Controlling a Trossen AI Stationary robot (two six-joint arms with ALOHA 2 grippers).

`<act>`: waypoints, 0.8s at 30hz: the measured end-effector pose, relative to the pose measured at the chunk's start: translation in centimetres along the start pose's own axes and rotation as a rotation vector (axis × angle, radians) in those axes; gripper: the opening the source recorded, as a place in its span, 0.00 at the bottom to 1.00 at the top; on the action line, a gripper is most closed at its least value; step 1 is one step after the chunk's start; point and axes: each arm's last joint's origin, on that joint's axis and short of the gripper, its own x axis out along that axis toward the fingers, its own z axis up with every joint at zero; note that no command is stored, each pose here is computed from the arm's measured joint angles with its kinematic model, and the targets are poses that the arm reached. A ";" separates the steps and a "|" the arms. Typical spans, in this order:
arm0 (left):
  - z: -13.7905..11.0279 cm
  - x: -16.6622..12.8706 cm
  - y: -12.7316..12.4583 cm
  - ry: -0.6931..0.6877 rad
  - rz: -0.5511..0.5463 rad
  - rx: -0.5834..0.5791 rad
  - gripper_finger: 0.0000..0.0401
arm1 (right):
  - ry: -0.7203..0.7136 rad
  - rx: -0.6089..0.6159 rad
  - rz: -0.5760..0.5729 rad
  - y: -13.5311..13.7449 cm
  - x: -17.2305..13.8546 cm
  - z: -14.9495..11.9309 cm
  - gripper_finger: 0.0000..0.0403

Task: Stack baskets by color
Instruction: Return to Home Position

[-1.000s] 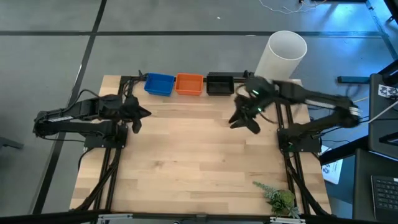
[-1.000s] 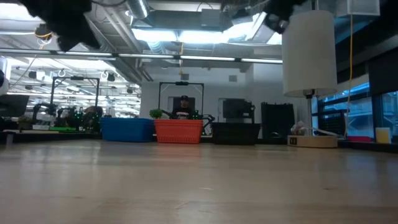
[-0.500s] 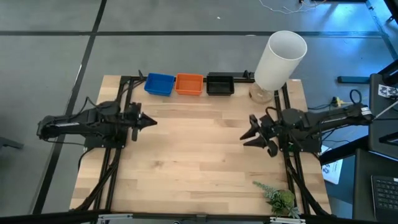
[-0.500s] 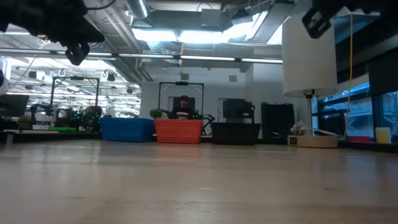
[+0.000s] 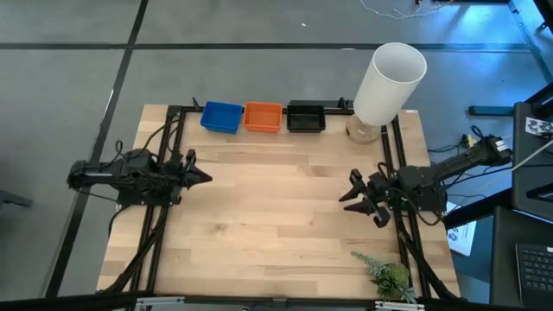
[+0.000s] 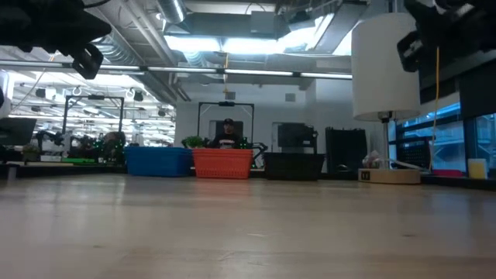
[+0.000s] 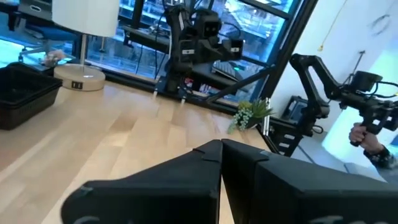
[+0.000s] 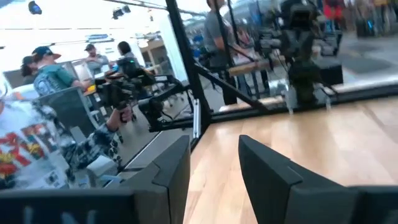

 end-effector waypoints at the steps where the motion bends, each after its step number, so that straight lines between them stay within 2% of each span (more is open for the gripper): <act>1: 0.0 0.0 0.0 -0.001 0.004 0.002 0.00 | -0.012 -0.017 0.011 0.0 -0.2 -0.4 0.34; 6: 0.0 0.0 0.0 -0.003 0.010 0.005 0.00 | -0.049 -0.040 0.041 -0.5 -1.5 -2.5 0.34; 8: 0.0 0.0 0.0 -0.003 0.010 0.005 0.00 | -0.041 -0.025 0.044 -0.4 -1.5 -2.4 0.34; 12: 0.0 0.0 0.0 -0.003 0.011 0.006 0.00 | -0.051 -0.075 0.051 -0.7 -1.6 -2.2 0.34; 19: -0.1 0.0 0.0 0.009 0.016 0.036 0.00 | 0.042 -0.051 -0.068 -2.2 -2.1 -2.9 0.34; 24: -0.1 0.0 0.0 0.009 0.016 0.037 0.00 | 0.028 -0.063 0.008 -2.5 -2.7 -2.3 0.34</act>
